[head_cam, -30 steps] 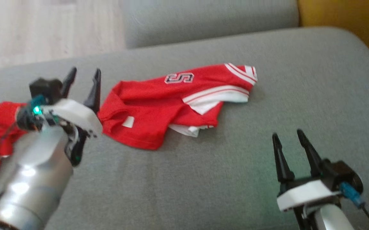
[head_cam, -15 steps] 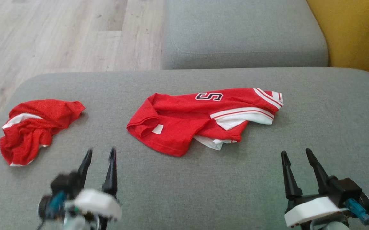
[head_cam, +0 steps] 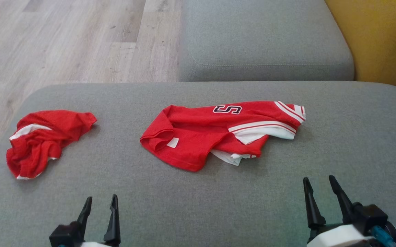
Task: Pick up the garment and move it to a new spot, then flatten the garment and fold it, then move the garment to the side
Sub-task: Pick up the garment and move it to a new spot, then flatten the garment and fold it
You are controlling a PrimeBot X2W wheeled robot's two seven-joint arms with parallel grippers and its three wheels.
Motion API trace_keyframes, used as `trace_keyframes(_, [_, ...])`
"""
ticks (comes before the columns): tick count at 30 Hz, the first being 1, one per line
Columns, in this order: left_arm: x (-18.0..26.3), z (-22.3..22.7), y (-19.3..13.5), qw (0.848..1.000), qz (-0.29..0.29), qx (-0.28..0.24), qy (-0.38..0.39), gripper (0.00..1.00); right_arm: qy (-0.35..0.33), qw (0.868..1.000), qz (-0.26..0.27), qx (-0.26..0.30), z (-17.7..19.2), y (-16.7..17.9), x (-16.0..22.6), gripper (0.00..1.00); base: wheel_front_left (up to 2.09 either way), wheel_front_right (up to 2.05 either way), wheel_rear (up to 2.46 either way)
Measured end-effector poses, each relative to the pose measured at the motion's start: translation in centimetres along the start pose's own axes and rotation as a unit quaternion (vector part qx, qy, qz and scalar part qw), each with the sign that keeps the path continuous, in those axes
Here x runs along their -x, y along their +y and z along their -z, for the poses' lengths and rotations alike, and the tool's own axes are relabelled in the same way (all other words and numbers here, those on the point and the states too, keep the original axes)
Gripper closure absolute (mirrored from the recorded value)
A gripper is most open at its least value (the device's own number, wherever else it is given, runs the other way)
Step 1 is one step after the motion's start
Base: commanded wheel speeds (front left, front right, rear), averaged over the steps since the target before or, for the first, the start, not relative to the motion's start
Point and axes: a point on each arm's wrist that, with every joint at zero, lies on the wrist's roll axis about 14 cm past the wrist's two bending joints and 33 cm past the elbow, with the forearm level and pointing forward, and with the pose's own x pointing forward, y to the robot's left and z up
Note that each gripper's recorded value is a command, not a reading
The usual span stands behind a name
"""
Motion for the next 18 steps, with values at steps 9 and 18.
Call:
trace_keyframes(9, [0.21, 0.09, 0.45, 1.000, 0.008, -0.006, 0.003, 0.00, 0.005, 1.000, 0.002, -0.003, 0.34, -0.04, 0.32, 0.00, 0.00, 0.00, 0.00])
trace_keyframes(18, [0.19, 0.30, 0.43, 1.000, 0.007, -0.005, 0.006, 0.00, 0.008, 1.000, 0.003, -0.004, 0.51, -0.10, 0.24, 0.00, 0.00, 0.00, 0.00])
